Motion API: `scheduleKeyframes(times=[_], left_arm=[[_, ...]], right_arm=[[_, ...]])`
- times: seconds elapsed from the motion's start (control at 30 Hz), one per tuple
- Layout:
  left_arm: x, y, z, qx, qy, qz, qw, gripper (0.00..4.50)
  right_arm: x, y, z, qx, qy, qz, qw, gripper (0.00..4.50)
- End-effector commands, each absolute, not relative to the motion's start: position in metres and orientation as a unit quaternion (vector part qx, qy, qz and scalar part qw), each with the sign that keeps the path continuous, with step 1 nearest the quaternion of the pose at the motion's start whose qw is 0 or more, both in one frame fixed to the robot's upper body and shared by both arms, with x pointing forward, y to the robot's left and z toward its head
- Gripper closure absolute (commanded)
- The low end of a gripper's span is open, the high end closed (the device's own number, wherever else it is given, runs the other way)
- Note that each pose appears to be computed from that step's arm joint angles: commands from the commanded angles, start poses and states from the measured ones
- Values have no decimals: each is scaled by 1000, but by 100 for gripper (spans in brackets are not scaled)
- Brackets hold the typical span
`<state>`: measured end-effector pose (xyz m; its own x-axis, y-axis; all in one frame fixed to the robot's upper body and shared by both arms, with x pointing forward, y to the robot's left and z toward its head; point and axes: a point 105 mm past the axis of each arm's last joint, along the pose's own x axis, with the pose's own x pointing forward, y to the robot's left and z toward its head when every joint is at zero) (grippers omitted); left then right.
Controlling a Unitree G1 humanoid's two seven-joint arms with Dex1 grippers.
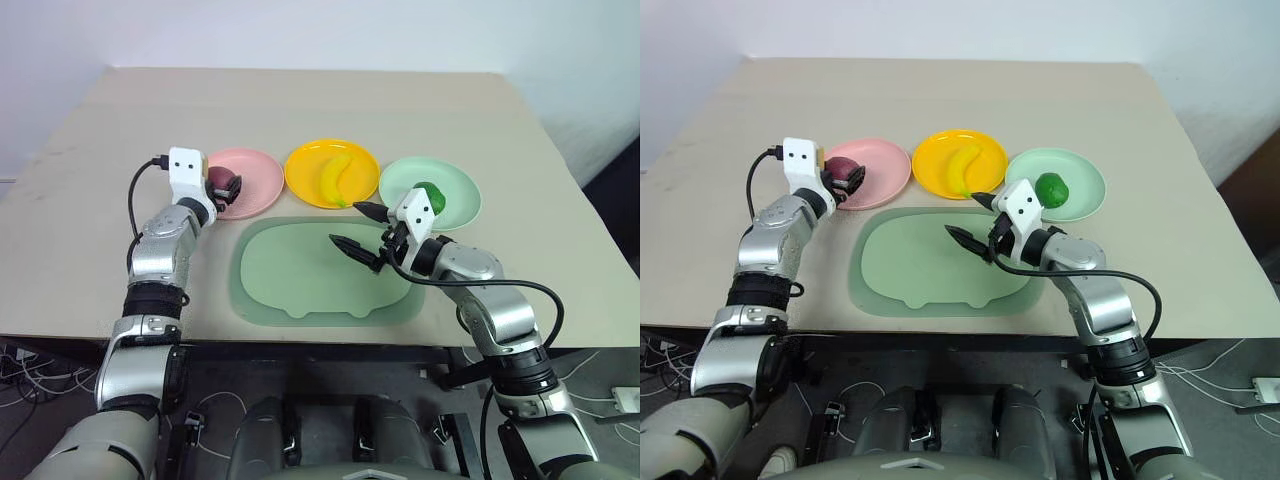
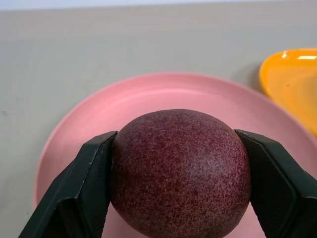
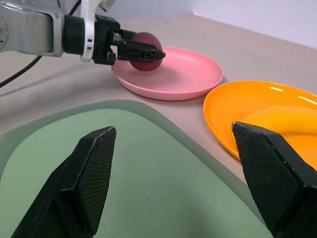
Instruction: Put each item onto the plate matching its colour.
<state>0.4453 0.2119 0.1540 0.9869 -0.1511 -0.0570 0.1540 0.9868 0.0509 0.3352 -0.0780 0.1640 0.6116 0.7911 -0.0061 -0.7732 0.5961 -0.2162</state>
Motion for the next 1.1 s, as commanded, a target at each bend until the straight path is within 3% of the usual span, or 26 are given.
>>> scheduleKeyframes(times=[0.03,0.37,0.67,0.9,1.1], left_arm=[[452,202,175,51,-3,-93,994,4],[440,187,186,45,-31,-144,988,4],[373,180,224,72,-143,-237,958,4],[310,193,202,62,-138,-313,938,4],[290,211,186,47,-117,-317,940,4]], right_arm=[[335,-79,173,-109,-65,436,891,51],[332,-85,175,-111,-69,431,893,51],[324,-91,167,-110,-63,425,896,51],[316,-97,161,-100,-57,419,900,51],[311,-97,149,-102,-39,432,895,51]])
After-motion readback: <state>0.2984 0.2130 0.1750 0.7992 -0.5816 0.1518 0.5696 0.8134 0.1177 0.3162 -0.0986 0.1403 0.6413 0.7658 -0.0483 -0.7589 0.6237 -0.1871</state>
